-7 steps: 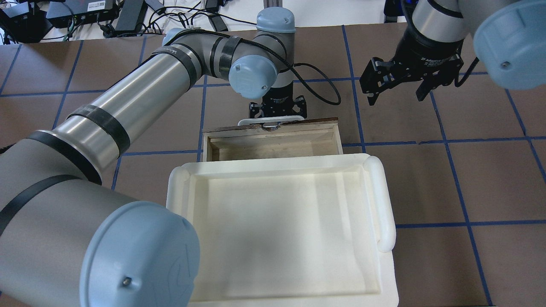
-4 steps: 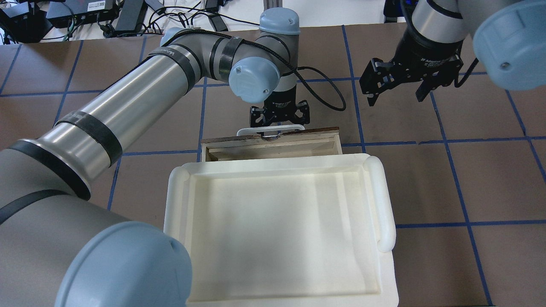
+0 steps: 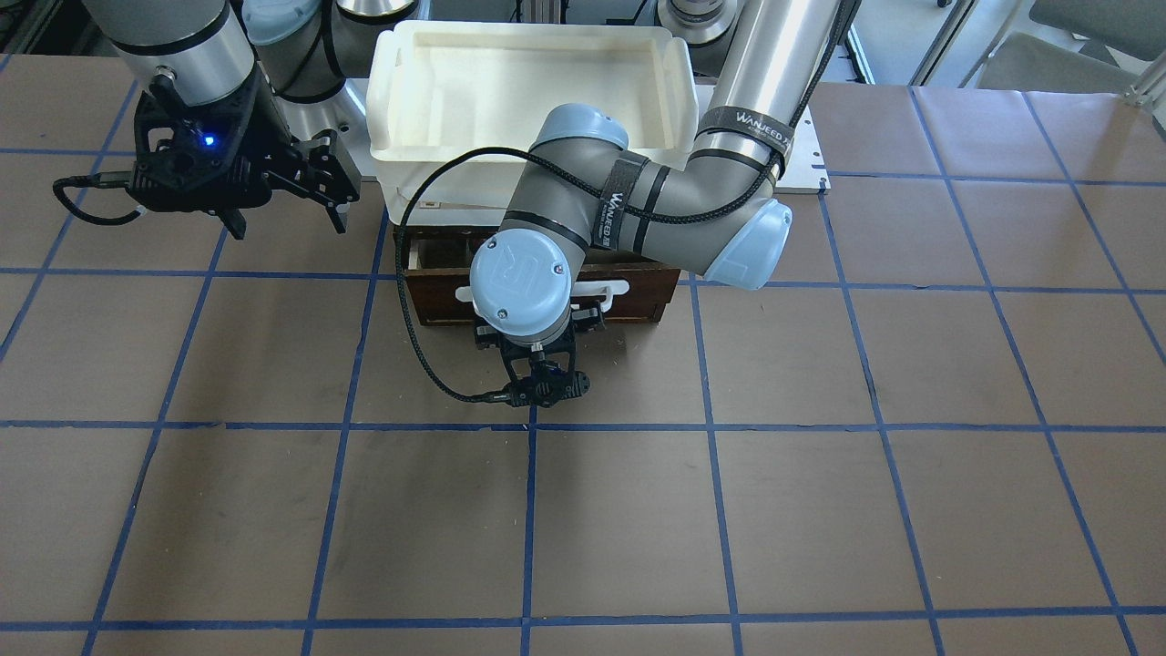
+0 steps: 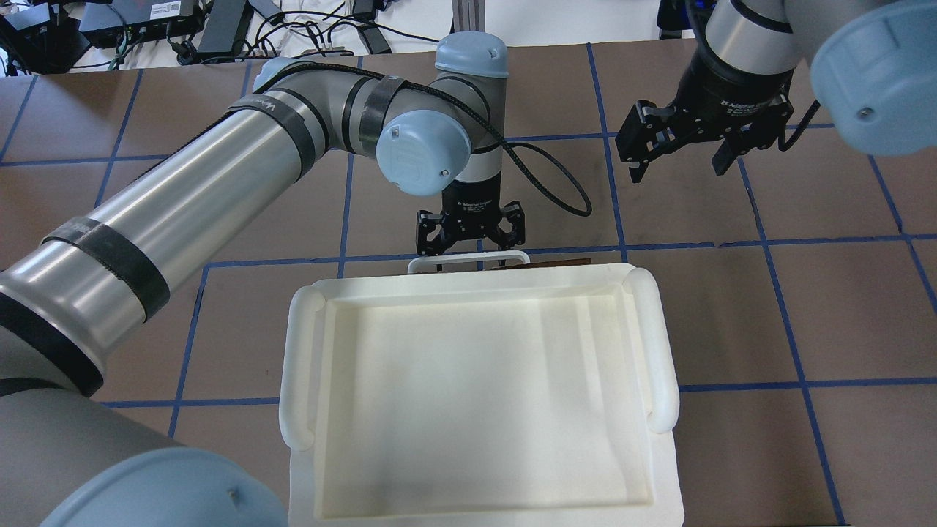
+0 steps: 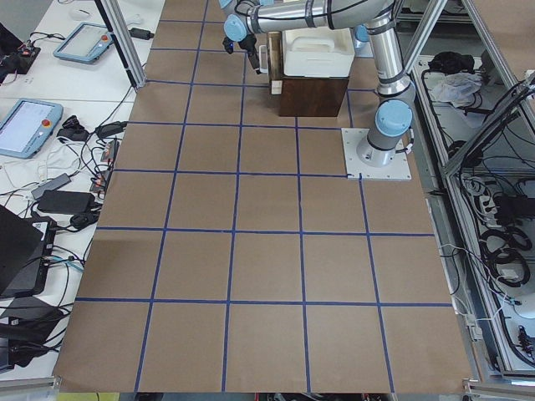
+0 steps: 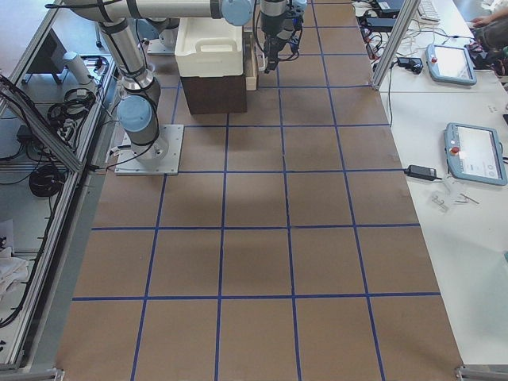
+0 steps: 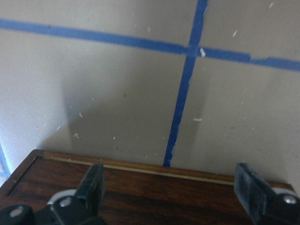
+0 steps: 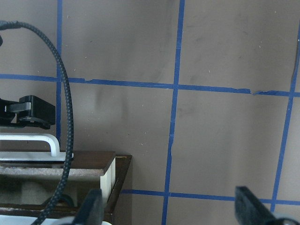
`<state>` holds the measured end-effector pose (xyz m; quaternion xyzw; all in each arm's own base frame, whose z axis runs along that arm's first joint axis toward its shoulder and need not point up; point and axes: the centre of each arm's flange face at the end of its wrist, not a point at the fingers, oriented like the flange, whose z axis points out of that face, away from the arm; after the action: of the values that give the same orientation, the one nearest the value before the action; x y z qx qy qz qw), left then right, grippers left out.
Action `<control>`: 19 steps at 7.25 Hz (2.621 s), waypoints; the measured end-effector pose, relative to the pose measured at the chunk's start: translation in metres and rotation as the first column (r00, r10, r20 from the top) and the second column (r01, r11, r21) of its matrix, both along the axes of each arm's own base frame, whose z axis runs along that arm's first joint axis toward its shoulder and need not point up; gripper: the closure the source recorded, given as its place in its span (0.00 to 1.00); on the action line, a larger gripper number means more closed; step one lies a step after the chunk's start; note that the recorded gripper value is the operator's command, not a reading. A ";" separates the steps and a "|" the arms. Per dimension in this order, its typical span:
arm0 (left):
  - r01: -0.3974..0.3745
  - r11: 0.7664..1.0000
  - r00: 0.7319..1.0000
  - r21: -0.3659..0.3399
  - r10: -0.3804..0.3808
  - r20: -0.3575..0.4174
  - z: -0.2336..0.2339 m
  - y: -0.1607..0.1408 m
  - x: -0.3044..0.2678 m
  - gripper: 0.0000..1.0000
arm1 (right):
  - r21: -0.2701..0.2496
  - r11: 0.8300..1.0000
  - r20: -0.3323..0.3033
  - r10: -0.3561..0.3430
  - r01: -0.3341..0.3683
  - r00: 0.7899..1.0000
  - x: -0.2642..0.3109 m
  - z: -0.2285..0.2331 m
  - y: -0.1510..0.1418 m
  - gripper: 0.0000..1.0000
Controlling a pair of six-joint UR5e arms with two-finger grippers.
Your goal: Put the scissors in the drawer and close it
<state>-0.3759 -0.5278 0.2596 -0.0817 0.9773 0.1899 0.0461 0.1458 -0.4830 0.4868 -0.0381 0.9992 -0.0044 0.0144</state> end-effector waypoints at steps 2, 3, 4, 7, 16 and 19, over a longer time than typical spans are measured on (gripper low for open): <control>-0.028 0.999 0.999 0.034 0.027 0.027 -0.005 0.026 -0.013 0.00 | 0.000 1.000 0.000 0.000 0.000 1.000 0.000 0.000 0.000 0.00; -0.035 0.999 0.999 0.036 0.034 0.036 -0.005 0.031 -0.016 0.00 | 0.000 1.000 0.000 0.000 0.000 1.000 0.000 0.000 0.000 0.00; -0.038 0.999 0.999 0.033 0.037 0.037 -0.004 0.032 -0.017 0.00 | 0.000 1.000 0.000 0.000 0.000 1.000 0.000 0.000 0.000 0.00; -0.052 0.997 0.999 -0.062 0.051 -0.019 0.010 0.002 0.000 0.00 | 0.000 1.000 0.000 0.001 -0.001 1.000 0.000 0.000 0.000 0.00; 0.077 0.907 0.990 -0.414 -0.120 -0.078 0.233 0.068 0.055 0.00 | 0.018 0.995 -0.003 -0.100 0.100 0.995 -0.001 0.002 0.005 0.00; 0.229 0.894 0.960 -0.386 -0.273 -0.062 0.249 0.060 0.109 0.00 | 0.004 0.994 -0.048 -0.112 0.112 0.993 -0.006 0.007 0.010 0.00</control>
<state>-0.2668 -0.4674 0.5088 0.0491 0.9988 -0.0033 -0.0023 0.1396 -0.4733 0.4941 0.0178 0.9998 -0.0010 -0.0098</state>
